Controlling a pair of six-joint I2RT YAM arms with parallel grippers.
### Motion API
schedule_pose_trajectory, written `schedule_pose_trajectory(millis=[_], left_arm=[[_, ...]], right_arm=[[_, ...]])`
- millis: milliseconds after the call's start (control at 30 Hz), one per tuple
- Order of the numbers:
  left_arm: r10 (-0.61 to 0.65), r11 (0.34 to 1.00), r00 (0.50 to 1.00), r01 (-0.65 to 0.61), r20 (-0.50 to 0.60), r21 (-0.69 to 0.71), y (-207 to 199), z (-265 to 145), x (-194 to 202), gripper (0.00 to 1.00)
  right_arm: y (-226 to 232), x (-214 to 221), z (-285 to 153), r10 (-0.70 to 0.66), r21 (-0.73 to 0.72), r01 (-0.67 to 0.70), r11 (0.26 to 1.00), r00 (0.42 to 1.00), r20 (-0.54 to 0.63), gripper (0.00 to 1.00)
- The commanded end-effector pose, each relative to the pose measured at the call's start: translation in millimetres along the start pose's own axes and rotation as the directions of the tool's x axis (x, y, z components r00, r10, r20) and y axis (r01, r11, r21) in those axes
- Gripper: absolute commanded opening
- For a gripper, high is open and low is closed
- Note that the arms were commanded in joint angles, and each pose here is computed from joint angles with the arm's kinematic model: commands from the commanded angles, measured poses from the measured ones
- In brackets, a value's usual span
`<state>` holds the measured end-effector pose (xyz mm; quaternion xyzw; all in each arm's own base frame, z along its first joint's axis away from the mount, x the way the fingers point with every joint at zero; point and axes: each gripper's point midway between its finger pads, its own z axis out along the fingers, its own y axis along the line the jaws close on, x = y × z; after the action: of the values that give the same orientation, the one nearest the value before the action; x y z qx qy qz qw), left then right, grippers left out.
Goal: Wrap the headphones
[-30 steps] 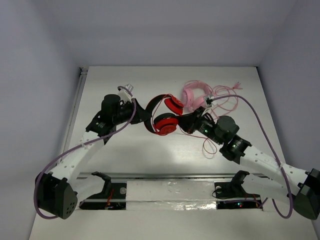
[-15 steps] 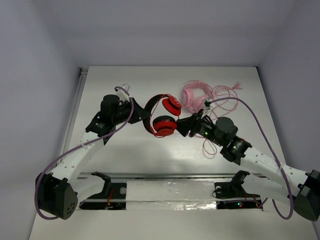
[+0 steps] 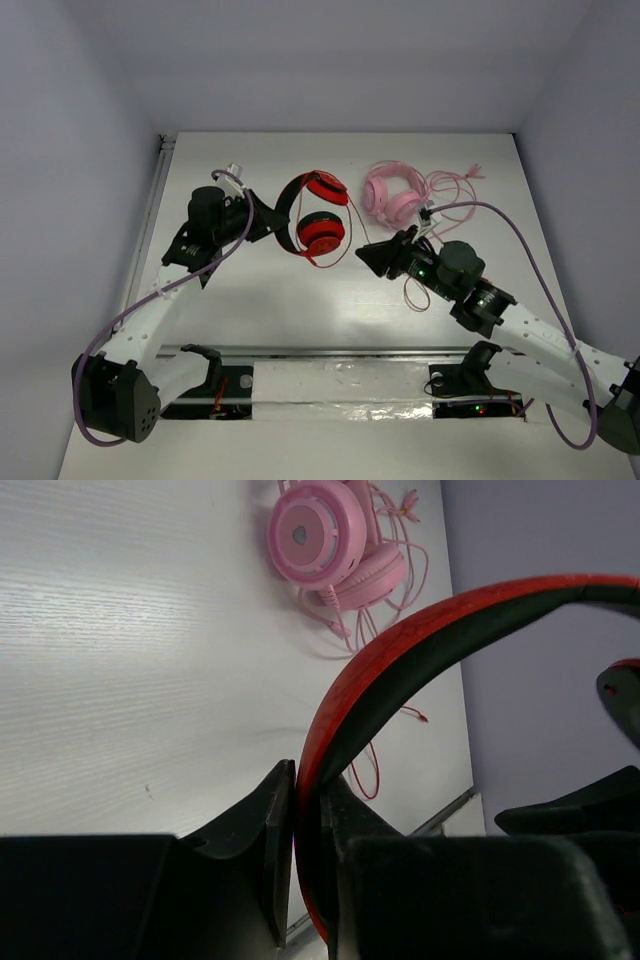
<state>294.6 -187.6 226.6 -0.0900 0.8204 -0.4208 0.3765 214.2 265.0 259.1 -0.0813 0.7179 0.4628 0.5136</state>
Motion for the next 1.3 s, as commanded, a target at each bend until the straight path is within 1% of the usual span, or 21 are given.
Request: schedule_pose_trajectory(millis=[0, 67, 133, 167, 233, 267, 300, 367, 500, 533, 600, 633, 667, 700, 733, 767, 867, 1000, 1067, 1100, 1267], left_arm=[[0.024, 0.990, 0.994, -0.039, 0.111, 0.136, -49, -21, -37, 0.00], [0.029, 0.989, 0.993, -0.044, 0.113, 0.139, -51, -22, -37, 0.00], [0.033, 0.989, 0.994, -0.049, 0.109, 0.142, -52, -22, -37, 0.00], [0.033, 0.989, 0.994, -0.048, 0.107, 0.142, -52, -22, -36, 0.00], [0.035, 0.987, 0.994, -0.050, 0.099, 0.151, -53, -22, -35, 0.00], [0.035, 0.987, 0.995, -0.050, 0.095, 0.154, -53, -22, -34, 0.00], [0.036, 0.986, 0.995, -0.051, 0.095, 0.156, -53, -22, -34, 0.00], [0.037, 0.987, 0.994, -0.052, 0.104, 0.151, -52, -23, -37, 0.00], [0.051, 0.988, 0.992, -0.067, 0.116, 0.142, -50, -25, -38, 0.00], [0.056, 0.988, 0.991, -0.073, 0.123, 0.135, -49, -26, -38, 0.00], [0.064, 0.990, 0.989, -0.080, 0.133, 0.119, -47, -27, -39, 0.00], [0.071, 0.990, 0.986, -0.087, 0.148, 0.107, -45, -28, -42, 0.00], [0.076, 0.991, 0.985, -0.091, 0.154, 0.095, -43, -28, -42, 0.00], [0.075, 0.991, 0.985, -0.090, 0.153, 0.094, -43, -29, -42, 0.00], [0.084, 0.992, 0.982, -0.098, 0.171, 0.079, -41, -30, -45, 0.00], [0.089, 0.992, 0.979, -0.103, 0.182, 0.070, -40, -30, -47, 0.00], [0.092, 0.995, 0.977, -0.099, 0.195, 0.025, -30, -31, -47, 0.00], [0.082, 0.996, 0.978, -0.085, 0.190, 0.006, -20, -27, -42, 0.00], [0.076, 0.997, 0.979, -0.078, 0.188, 0.003, -17, -25, -40, 0.00], [0.078, 0.996, 0.976, -0.083, 0.201, 0.017, -20, -25, -43, 0.00], [0.078, 0.996, 0.980, -0.083, 0.183, 0.023, -18, -21, -36, 0.00]], right_arm=[[-26, 11, -1, -0.017, 0.104, 0.018, 0.994, 1.000, -0.007, 0.38], [-38, 11, 3, -0.014, 0.157, 0.012, 0.988, 1.000, 0.011, 0.16], [-46, 18, 7, -0.006, 0.180, 0.004, 0.984, 1.000, 0.009, 0.07], [-51, 17, 9, -0.001, 0.204, -0.003, 0.979, 1.000, 0.020, 0.05], [-55, 20, 14, 0.001, 0.218, -0.005, 0.976, 1.000, 0.016, 0.09], [-56, 18, 16, 0.000, 0.215, -0.004, 0.977, 1.000, 0.017, 0.27], [-56, 17, 17, -0.006, 0.214, 0.002, 0.977, 1.000, 0.018, 0.38], [-55, 15, 20, -0.012, 0.211, 0.008, 0.977, 1.000, 0.018, 0.52], [-48, 13, 19, -0.017, 0.180, 0.012, 0.984, 1.000, 0.025, 0.53], [-49, 12, 19, -0.022, 0.185, 0.016, 0.983, 0.999, 0.028, 0.50], [-42, 10, 20, -0.050, 0.150, 0.047, 0.988, 0.999, 0.017, 0.26], [-27, 11, 20, -0.058, 0.074, 0.058, 0.996, 0.998, -0.002, 0.16], [-11, 3, 19, -0.064, 0.006, 0.064, 0.998, 0.998, 0.010, 0.11], [0, -1, 16, -0.064, -0.036, 0.064, 0.997, 0.998, 0.011, 0.12], [10, -7, 13, -0.063, -0.072, 0.065, 0.995, 0.998, 0.019, 0.14], [21, -12, 8, -0.062, -0.111, 0.064, 0.992, 0.998, 0.025, 0.22], [47, -44, -10, -0.040, -0.169, 0.058, 0.984, 0.993, 0.108, 0.43], [69, -72, -29, 0.001, -0.224, 0.040, 0.974, 0.984, 0.179, 0.56], [79, -82, -30, 0.014, -0.251, 0.035, 0.967, 0.981, 0.192, 0.60], [81, -83, -27, 0.020, -0.257, 0.029, 0.966, 0.982, 0.186, 0.61], [79, -85, 1, 0.043, -0.241, 0.001, 0.971, 0.984, 0.175, 0.60]])
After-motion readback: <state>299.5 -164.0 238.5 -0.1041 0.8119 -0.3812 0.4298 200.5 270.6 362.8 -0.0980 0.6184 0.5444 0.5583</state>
